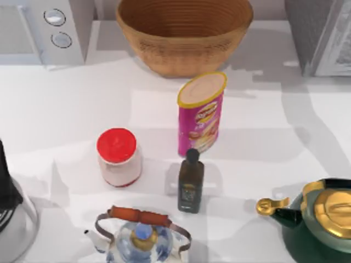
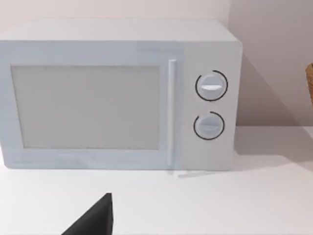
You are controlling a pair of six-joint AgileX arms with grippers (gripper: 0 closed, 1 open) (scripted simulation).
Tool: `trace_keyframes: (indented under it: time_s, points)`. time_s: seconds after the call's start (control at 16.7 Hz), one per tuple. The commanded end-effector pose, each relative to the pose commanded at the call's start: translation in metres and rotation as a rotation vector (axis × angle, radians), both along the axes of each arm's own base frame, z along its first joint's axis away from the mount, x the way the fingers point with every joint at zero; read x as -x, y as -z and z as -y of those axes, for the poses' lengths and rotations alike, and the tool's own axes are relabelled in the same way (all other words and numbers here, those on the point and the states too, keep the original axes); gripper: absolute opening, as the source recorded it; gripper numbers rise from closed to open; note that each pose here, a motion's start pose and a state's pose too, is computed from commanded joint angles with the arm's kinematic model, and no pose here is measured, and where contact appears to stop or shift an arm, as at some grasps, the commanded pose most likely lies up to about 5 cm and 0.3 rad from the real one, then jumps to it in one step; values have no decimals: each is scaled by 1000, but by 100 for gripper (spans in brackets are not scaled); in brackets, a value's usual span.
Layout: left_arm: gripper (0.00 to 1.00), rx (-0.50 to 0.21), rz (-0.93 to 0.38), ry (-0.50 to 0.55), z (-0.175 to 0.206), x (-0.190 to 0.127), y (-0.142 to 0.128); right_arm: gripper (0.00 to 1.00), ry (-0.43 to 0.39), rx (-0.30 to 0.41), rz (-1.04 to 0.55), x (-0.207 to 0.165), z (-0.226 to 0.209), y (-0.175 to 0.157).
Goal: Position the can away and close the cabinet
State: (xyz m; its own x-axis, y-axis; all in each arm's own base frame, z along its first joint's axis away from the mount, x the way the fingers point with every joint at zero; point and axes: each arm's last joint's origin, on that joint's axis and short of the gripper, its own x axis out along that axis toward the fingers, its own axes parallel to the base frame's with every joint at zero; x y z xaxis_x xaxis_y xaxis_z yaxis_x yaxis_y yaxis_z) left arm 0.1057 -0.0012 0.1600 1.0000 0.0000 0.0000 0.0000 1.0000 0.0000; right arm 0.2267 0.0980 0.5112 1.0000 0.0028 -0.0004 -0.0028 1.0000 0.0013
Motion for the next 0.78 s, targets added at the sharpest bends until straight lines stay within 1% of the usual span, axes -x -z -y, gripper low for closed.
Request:
trace_keyframes:
  time_s: [0.24,0.3,0.36,0.48,0.66,0.78]
  points:
    - [100,0,0,0,0,0,0,100,2,1,0,0,0,0]
    - [100,0,0,0,0,0,0,100,34,2,17,6,8,-5]
    - [100,0,0,0,0,0,0,100,34,1,18,5,8,-5]
    - [100,0,0,0,0,0,0,100,34,-1,22,-7,8,-7]
    - [100,0,0,0,0,0,0,100,34,5,10,-34,5,-4]
    - [100,0,0,0,0,0,0,100,34,2,17,-44,8,-5]
